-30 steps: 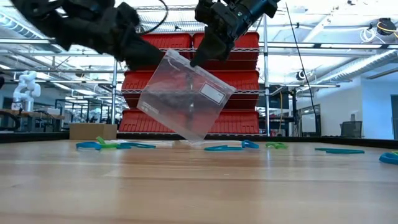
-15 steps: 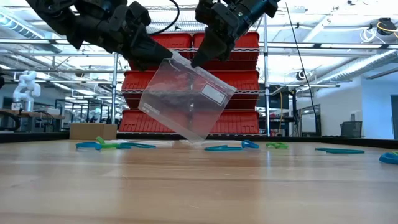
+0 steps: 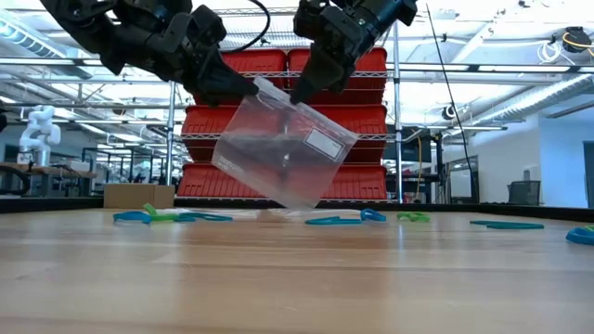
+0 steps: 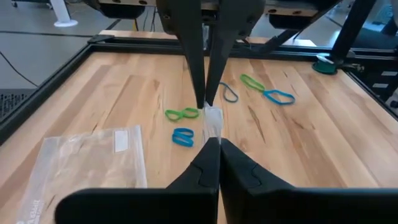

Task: Sort rubber bands
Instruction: Open the right transparent zip bag

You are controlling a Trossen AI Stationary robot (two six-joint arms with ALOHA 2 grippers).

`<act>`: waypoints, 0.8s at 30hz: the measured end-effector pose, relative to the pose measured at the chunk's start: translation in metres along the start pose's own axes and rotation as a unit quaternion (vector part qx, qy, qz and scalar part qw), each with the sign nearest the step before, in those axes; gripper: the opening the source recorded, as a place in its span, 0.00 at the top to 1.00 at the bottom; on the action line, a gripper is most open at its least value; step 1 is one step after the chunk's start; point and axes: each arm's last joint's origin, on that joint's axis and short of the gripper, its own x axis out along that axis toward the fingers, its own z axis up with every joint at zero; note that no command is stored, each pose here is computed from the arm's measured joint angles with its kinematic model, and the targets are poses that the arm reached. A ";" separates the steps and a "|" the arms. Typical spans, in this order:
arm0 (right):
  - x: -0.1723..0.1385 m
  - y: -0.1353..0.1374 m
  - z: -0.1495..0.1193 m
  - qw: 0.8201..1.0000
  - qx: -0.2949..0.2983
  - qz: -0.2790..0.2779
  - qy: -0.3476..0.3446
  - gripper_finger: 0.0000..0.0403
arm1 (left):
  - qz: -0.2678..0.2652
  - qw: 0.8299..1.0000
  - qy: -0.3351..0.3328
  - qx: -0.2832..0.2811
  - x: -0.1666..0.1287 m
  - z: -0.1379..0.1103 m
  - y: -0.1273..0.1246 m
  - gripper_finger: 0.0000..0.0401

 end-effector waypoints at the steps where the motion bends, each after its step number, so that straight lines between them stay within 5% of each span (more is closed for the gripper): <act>1: -0.001 0.000 0.000 1.000 0.000 -0.003 0.000 0.98 | -0.001 1.000 0.002 0.000 0.001 -0.001 0.000 0.99; 7: -0.026 -0.003 0.014 0.998 0.000 -0.054 -0.013 0.82 | 0.032 0.999 0.000 0.005 0.008 -0.003 -0.003 1.00; 12: -0.037 0.001 0.023 0.999 0.009 -0.003 -0.042 0.71 | 0.044 0.998 -0.048 0.018 0.012 0.006 -0.011 1.00; 24: -0.029 0.002 0.026 0.998 0.021 0.026 -0.060 0.72 | 0.053 0.996 -0.075 0.022 0.013 0.011 -0.019 1.00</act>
